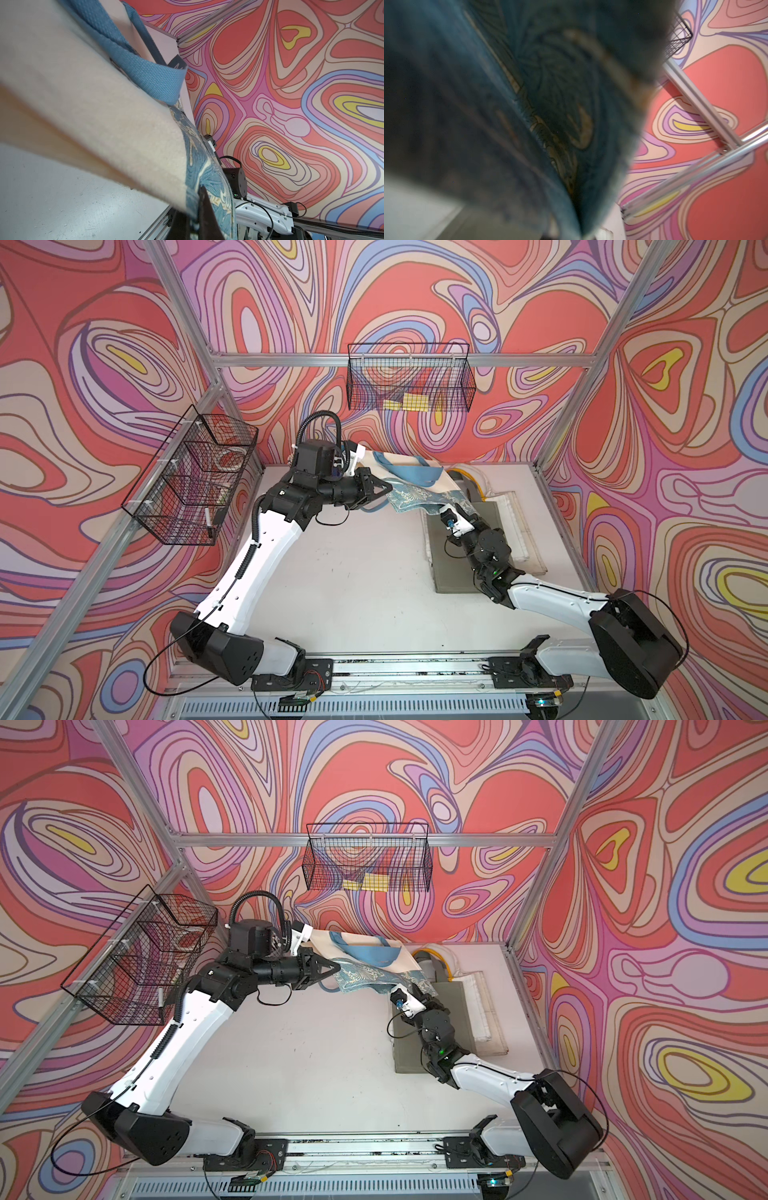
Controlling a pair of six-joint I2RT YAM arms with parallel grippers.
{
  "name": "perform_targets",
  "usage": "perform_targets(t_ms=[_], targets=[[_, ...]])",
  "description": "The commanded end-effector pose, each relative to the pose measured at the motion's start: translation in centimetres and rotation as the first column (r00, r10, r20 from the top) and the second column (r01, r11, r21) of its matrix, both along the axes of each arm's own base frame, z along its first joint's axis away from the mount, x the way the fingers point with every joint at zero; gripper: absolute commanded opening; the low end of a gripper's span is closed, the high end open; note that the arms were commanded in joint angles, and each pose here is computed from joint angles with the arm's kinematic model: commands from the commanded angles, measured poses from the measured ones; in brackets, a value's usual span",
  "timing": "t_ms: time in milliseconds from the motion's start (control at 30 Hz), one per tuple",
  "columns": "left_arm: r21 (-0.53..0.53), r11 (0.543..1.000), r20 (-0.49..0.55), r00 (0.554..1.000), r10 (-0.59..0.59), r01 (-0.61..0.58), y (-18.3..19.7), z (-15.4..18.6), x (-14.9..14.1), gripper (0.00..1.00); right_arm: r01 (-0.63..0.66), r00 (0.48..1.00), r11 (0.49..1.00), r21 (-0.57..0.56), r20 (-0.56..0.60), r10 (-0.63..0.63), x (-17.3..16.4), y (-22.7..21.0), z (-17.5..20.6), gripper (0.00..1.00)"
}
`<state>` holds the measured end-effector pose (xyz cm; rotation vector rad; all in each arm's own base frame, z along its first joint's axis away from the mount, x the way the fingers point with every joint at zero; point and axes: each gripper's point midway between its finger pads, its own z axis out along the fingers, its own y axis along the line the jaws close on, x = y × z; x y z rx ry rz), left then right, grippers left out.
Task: Put away the canvas bag
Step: Place the canvas bag at the center of the board.
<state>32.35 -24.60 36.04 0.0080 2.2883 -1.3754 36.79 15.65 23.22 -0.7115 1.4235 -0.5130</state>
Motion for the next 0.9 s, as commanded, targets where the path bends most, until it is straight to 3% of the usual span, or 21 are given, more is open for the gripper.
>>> perform_targets(t_ms=[0, 167, 333, 467, 667, 733, 833, 867], targets=[[0.005, 1.0, 0.13, 0.991, -0.006, 0.005, -0.9, -0.4, 1.9, 0.0, 0.143, 0.981, 0.986, -0.091, 0.145, -0.129, -0.4, -2.3, 3.4, 0.0], [0.048, 0.998, 0.234, 0.971, -0.043, 0.032, -2.3, -0.7, 3.0, 0.0, 0.166, 0.978, 0.978, -0.123, 0.149, -0.147, -0.7, -3.0, 3.3, 0.0], [0.082, 0.993, 0.228, 0.968, -0.104, 0.088, -4.1, -2.0, 3.4, 0.0, 0.147, 0.985, 0.982, -0.119, 0.105, -0.135, -1.4, -3.4, 2.5, 0.0], [0.114, 0.988, 0.234, 0.964, -0.129, 0.105, -4.0, -5.1, 3.0, 0.0, 0.131, 0.991, 0.989, -0.064, 0.031, -0.129, -3.4, -4.7, 1.1, 0.0], [0.143, 0.985, 0.225, 0.966, -0.123, 0.092, -3.4, -9.3, 2.7, 0.0, 0.069, 0.99, 0.995, -0.068, -0.118, -0.077, -6.4, -5.7, -1.6, 0.01], [0.136, 0.985, 0.2, 0.971, -0.128, 0.102, -3.7, -10.3, 2.5, 0.0, 0.069, 0.987, 0.997, -0.043, -0.144, -0.075, -7.1, -6.0, -1.8, 0.14], [0.143, 0.982, 0.168, 0.975, -0.143, 0.119, -4.0, -11.7, 1.7, 0.0, 0.052, 0.972, 0.997, 0.055, -0.233, -0.038, -7.8, -5.7, -1.3, 0.5], [0.142, 0.982, 0.158, 0.977, -0.146, 0.124, -4.1, -12.3, 1.3, 0.0, 0.035, 0.953, 0.995, 0.095, -0.303, -0.004, -8.2, -5.2, -1.4, 0.55]])
